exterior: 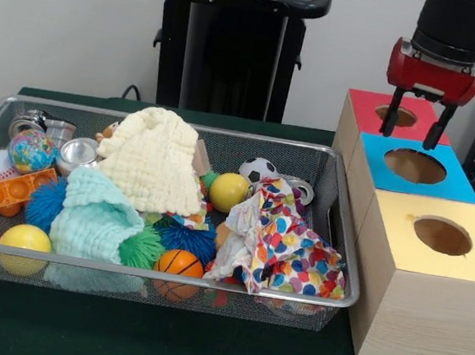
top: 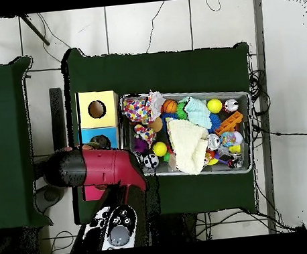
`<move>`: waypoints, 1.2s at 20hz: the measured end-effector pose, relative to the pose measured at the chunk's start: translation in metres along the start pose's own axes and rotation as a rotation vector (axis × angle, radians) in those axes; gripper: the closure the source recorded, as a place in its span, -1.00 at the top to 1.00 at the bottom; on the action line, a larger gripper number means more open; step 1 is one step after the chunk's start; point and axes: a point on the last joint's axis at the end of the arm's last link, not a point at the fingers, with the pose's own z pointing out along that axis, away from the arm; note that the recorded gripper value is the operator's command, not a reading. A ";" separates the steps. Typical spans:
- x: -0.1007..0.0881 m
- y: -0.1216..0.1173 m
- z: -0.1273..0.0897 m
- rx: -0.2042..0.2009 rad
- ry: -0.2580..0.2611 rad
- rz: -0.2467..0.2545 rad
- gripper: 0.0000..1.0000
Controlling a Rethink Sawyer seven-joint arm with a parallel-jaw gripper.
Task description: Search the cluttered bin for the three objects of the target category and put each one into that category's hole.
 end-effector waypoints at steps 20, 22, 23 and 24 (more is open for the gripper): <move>-0.093 -0.171 -0.041 -0.006 -0.088 0.278 1.00; -0.097 -0.186 -0.045 -0.004 -0.096 0.297 1.00; -0.099 -0.195 -0.047 -0.001 -0.100 0.307 1.00; -0.101 -0.204 -0.049 0.002 -0.105 0.316 1.00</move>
